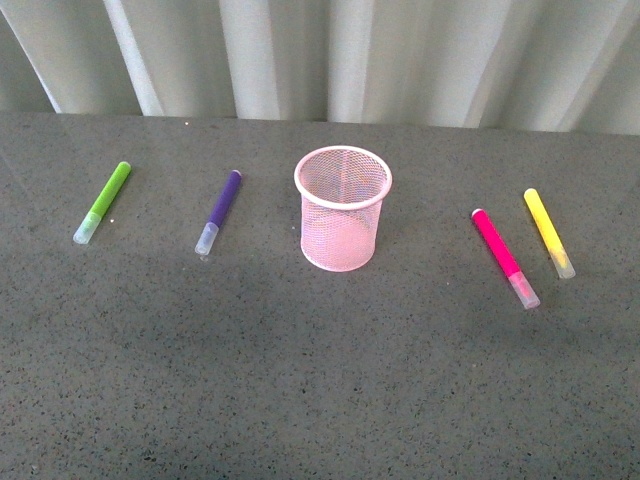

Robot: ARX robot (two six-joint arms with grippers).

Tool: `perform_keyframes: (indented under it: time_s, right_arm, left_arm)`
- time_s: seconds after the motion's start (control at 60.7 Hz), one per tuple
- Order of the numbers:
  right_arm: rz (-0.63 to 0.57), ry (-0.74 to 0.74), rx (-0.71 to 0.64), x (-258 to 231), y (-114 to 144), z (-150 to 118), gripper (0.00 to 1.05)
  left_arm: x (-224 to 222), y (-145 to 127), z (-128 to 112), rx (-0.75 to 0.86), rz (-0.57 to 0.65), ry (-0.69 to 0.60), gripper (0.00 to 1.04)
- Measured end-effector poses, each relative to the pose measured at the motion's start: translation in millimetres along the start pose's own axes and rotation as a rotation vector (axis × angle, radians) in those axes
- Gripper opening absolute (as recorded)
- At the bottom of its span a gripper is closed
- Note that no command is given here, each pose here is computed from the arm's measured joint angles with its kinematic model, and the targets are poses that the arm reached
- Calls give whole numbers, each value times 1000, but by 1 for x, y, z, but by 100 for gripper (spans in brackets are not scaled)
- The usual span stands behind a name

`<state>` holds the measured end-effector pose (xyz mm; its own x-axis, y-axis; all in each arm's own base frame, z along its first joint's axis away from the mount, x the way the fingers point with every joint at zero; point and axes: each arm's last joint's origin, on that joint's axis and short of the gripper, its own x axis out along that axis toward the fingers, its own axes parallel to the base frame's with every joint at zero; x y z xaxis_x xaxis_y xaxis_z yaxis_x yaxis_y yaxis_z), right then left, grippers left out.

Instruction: Insert purple and pink pens into pink cup

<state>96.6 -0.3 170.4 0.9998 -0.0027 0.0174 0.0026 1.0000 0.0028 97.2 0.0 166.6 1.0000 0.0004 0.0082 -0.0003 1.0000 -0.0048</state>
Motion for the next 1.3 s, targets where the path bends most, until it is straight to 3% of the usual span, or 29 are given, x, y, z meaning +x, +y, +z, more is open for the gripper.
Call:
perform_keyframes:
  time_s: [1.301]
  right_arm:
    - [0,0,0,0,0,0,98]
  left_arm:
    - [0,0,0,0,0,0,98]
